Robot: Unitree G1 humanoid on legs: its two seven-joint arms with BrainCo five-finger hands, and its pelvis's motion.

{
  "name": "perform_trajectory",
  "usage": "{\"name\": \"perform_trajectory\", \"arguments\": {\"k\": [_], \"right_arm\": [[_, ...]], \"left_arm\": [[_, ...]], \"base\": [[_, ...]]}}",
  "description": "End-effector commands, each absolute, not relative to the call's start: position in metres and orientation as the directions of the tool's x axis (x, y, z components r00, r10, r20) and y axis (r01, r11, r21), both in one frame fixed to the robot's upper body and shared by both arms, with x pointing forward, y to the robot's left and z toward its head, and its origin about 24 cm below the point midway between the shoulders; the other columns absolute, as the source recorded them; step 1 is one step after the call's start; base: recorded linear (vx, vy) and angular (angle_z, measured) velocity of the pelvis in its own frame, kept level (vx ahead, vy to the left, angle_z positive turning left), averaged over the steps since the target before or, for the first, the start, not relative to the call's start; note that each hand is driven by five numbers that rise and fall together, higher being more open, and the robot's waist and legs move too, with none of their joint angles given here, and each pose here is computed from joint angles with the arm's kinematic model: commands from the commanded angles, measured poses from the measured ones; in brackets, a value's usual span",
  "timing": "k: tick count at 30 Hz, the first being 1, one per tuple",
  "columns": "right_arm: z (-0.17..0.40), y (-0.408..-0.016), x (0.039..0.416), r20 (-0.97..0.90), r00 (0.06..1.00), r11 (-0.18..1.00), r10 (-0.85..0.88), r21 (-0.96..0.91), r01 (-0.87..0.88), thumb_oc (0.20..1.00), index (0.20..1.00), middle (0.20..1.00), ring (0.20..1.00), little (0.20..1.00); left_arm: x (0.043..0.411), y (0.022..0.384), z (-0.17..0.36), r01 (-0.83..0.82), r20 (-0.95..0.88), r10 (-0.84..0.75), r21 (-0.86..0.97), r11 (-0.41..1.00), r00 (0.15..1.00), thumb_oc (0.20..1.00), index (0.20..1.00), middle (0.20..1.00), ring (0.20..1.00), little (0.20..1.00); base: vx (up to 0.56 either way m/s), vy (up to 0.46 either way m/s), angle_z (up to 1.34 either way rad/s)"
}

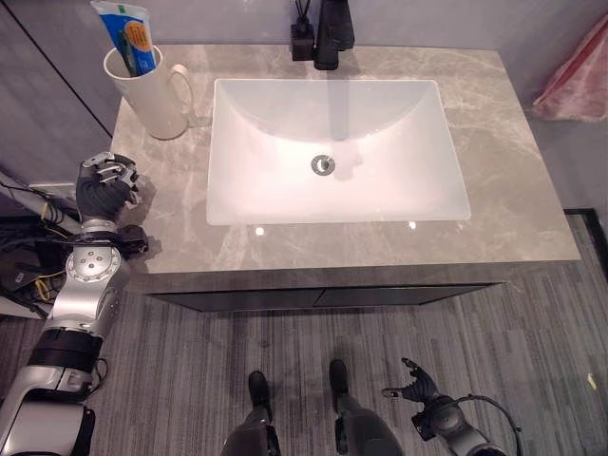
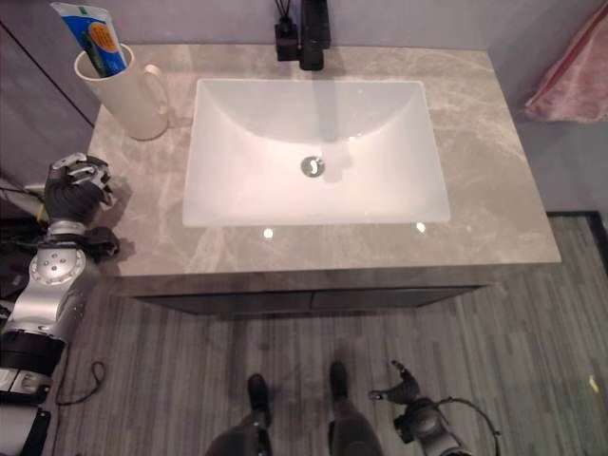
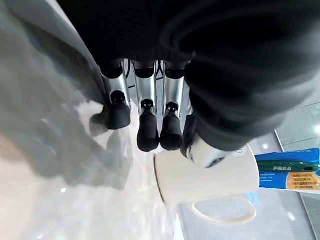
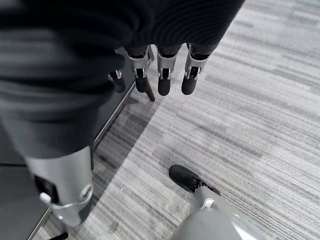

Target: Put brush and paste in cup on sink, flatten towel.

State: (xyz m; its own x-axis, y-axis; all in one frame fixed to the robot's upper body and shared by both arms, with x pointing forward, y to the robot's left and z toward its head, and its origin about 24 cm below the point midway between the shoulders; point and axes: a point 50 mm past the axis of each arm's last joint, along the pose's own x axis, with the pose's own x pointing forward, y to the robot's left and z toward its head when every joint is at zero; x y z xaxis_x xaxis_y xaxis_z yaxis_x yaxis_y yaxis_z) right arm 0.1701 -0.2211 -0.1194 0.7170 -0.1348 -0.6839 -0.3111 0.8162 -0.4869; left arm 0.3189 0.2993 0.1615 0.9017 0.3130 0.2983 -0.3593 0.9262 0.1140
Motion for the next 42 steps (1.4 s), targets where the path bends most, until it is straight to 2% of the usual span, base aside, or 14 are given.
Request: {"name": "perform_trajectory", "arguments": {"k": [1, 11, 14, 16, 23, 26, 42], "right_arm": [[-0.114, -0.234, 0.168, -0.662, 0.736, 0.802, -0.146, -0.514, -0.304, 1.000, 1.000, 1.000, 1.000, 1.000], [-0.114, -0.237, 0.163, -0.665, 0.732, 0.794, -0.146, -0.521, -0.315, 1.000, 1.000, 1.000, 1.000, 1.000], [-0.114, -0.241, 0.162, -0.662, 0.730, 0.796, -0.167, -0.527, -0.296, 1.000, 1.000, 1.000, 1.000, 1.000], [-0.114, -0.243, 0.162, -0.659, 0.730, 0.806, -0.182, -0.525, -0.273, 1.000, 1.000, 1.000, 1.000, 1.000], [-0.119, -0.248, 0.151, -0.680, 0.702, 0.813, -0.213, -0.522, -0.258, 1.000, 1.000, 1.000, 1.000, 1.000], [-0.120, -0.240, 0.154, -0.679, 0.709, 0.848, -0.192, -0.479, -0.228, 1.000, 1.000, 1.000, 1.000, 1.000], [-0.121, -0.231, 0.157, -0.683, 0.713, 0.845, -0.155, -0.466, -0.262, 1.000, 1.000, 1.000, 1.000, 1.000]], "left_arm": [[0.326, 0.297, 0.172, -0.334, 0.336, 0.305, 0.030, 0.942, 0.891, 0.200, 0.200, 0.200, 0.200, 0.200], [0.336, 0.299, 0.169, -0.347, 0.296, 0.325, 0.023, 0.938, 0.898, 0.200, 0.200, 0.200, 0.200, 0.200], [0.338, 0.307, 0.172, -0.396, 0.294, 0.370, 0.033, 0.917, 0.881, 0.200, 0.200, 0.200, 0.200, 0.200], [0.341, 0.311, 0.183, -0.443, 0.326, 0.387, 0.118, 0.889, 0.862, 0.200, 0.200, 0.200, 0.200, 0.200], [0.348, 0.315, 0.198, -0.484, 0.350, 0.419, 0.121, 0.867, 0.838, 0.200, 0.200, 0.200, 0.200, 0.200], [0.351, 0.331, 0.232, -0.556, 0.402, 0.446, 0.217, 0.802, 0.800, 0.200, 0.200, 0.200, 0.200, 0.200], [0.358, 0.331, 0.280, -0.608, 0.487, 0.457, 0.212, 0.765, 0.744, 0.200, 0.200, 0.200, 0.200, 0.200]], "base": [[0.00, 0.000, 0.00], [0.00, 0.000, 0.00], [0.02, 0.010, -0.04], [0.00, 0.003, -0.19], [0.00, -0.001, -0.09], [0.01, 0.000, -0.14], [0.00, 0.004, -0.03]]}}
